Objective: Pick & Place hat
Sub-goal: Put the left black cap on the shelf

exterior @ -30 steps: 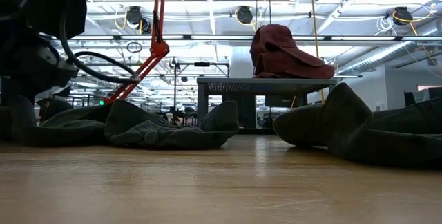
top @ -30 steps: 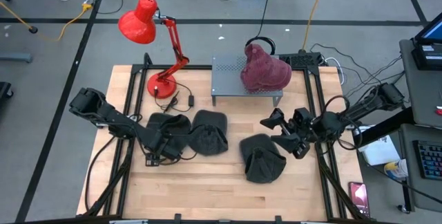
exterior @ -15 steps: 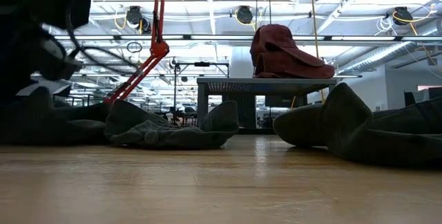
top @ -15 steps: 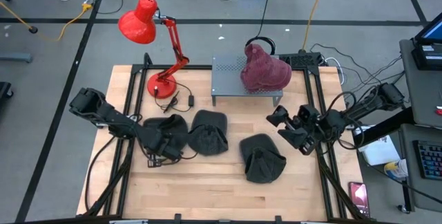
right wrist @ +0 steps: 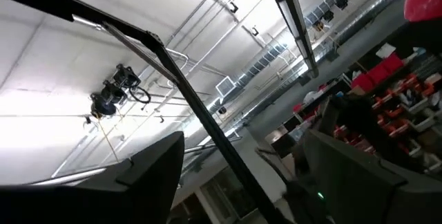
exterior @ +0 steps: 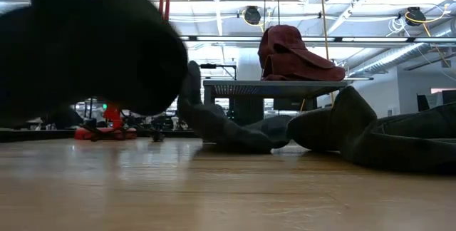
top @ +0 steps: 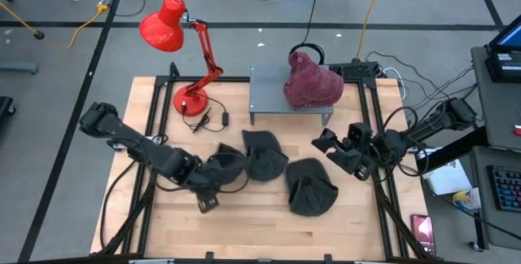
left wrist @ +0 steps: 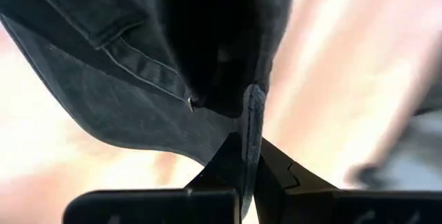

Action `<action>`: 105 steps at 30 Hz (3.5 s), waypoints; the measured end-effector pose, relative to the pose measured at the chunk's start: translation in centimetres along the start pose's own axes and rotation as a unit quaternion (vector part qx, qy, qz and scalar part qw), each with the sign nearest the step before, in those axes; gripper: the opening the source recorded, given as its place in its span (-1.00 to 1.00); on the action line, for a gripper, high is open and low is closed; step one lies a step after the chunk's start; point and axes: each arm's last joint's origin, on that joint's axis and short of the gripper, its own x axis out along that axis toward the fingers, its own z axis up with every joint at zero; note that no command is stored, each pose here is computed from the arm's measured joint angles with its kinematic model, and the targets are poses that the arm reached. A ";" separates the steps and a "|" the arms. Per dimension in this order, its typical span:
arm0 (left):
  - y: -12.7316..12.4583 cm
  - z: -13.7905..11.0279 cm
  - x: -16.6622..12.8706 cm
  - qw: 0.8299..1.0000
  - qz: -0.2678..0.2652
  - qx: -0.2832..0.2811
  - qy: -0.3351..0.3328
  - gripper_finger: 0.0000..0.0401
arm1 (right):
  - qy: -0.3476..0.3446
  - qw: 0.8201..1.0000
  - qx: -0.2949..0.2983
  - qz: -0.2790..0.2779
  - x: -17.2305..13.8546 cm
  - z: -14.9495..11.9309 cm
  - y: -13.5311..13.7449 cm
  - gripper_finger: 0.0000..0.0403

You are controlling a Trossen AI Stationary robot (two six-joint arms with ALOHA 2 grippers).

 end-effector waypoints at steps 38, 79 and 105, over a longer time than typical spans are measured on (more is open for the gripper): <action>-7.9 6.4 -10.9 0.721 -0.575 0.132 -0.364 -0.96 | 0.208 0.975 0.051 0.050 -1.1 -5.5 1.3 0.45; -7.8 8.8 -9.0 0.724 -0.544 0.074 -0.418 -0.85 | 0.186 0.972 -0.034 0.140 2.3 -5.9 6.7 -0.97; -11.2 2.0 -10.5 0.703 -0.354 -0.076 -0.612 -0.42 | 0.149 0.969 -0.152 0.123 1.5 -2.1 8.4 -0.99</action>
